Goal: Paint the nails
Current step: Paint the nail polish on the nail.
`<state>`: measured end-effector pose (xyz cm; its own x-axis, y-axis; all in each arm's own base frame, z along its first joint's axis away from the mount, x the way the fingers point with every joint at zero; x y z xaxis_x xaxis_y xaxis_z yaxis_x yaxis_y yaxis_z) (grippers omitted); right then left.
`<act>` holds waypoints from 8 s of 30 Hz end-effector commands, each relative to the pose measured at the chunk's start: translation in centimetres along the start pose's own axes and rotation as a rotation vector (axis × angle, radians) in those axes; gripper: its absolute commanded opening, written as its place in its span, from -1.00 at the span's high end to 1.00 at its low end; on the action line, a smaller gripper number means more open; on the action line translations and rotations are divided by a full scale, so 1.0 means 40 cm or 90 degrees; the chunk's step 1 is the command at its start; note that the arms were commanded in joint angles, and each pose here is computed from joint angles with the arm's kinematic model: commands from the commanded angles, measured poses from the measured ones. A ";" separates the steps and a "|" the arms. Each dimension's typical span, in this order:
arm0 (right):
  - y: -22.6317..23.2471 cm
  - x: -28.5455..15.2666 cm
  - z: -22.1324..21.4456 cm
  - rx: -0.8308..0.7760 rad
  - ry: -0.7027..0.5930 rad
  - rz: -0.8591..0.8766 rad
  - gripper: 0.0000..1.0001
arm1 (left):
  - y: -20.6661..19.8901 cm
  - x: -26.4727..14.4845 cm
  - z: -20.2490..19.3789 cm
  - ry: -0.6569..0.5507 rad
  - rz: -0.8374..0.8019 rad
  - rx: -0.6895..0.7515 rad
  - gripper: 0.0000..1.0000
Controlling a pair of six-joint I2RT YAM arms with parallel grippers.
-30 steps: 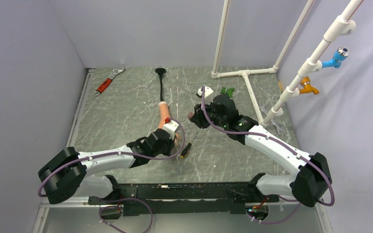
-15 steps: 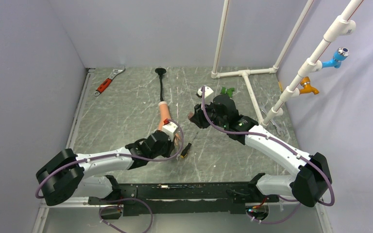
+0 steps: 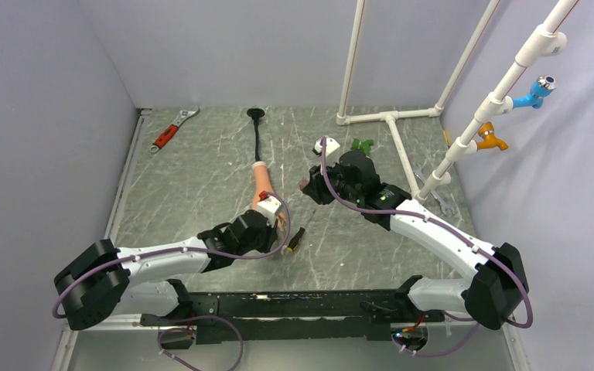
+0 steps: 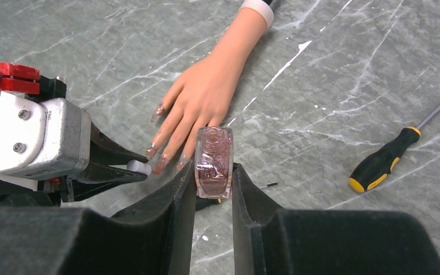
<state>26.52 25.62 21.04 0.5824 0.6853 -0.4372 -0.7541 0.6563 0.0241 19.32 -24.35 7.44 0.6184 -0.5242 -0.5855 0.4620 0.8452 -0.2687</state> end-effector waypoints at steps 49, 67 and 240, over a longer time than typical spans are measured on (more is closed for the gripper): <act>-0.001 -0.010 0.057 -0.004 -0.052 0.002 1.00 | -0.008 0.013 0.035 -0.008 0.021 0.016 1.00; 0.000 -0.011 0.056 -0.003 -0.052 0.003 1.00 | -0.015 0.007 0.008 -0.001 -0.004 -0.001 1.00; 0.003 -0.013 0.054 -0.003 -0.053 0.006 1.00 | -0.016 0.016 0.032 -0.010 -0.009 -0.004 1.00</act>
<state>26.43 25.69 21.05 0.5768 0.6904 -0.4367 -0.7585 0.6510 0.0274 20.44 -24.85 7.62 0.6186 -0.5075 -0.5999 0.4597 0.8529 -0.2475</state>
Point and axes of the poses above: each gripper's point midway between its finger pads, its own x axis out along the fingers, its own y axis along the line the jaws close on, z = x × y, the point moved 2 cm from there along -x, back along the fingers, and after that the axes turned 9 degrees about -x, right-handed, at the moved point
